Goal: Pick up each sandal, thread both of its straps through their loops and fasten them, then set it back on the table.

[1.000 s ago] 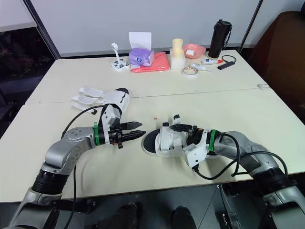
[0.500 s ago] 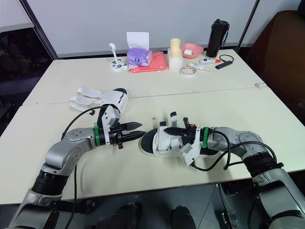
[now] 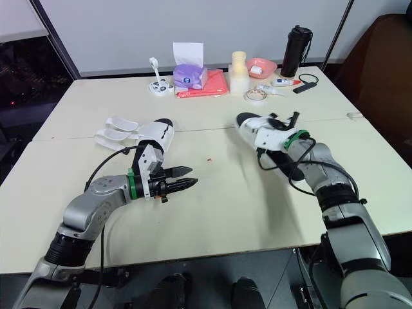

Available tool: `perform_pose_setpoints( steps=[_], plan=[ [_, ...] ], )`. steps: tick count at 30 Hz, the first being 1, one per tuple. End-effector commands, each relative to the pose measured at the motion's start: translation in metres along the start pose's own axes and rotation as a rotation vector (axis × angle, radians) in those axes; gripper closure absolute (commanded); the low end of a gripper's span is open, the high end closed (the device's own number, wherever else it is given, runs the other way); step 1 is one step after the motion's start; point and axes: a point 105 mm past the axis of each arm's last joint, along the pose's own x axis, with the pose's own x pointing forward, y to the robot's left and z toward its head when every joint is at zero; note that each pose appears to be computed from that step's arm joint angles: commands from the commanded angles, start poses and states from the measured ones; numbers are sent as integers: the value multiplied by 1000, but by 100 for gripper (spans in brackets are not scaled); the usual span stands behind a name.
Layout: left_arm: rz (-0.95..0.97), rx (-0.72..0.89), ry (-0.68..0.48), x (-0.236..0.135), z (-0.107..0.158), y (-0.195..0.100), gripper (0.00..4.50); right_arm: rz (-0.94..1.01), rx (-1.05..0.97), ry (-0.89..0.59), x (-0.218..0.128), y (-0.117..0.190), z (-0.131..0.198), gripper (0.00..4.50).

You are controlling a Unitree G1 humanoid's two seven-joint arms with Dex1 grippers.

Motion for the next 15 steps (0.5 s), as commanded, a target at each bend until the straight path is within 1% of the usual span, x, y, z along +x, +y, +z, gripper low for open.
perform_pose_setpoints(
  steps=[1, 4, 7, 9, 13, 15],
  plan=[
    [-11, 46, -36, 2, 11, -4, 232, -36, 89, 169, 7, -11, -15, 449],
    [-9, 44, -38, 3, 10, -5, 232, -18, 113, 260, 12, -1, -16, 449],
    [-6, 45, -39, 3, 10, -5, 232, -20, 119, 299, 15, 5, -13, 449],
    [-3, 45, -39, 3, 9, -5, 232, -18, 100, 300, 17, 7, -6, 449],
    [4, 44, -41, 2, 9, -4, 232, -7, -17, 280, 20, 10, 4, 449],
    [7, 44, -42, 2, 9, -4, 232, 9, -41, 269, 21, 14, 7, 449]
  ],
)
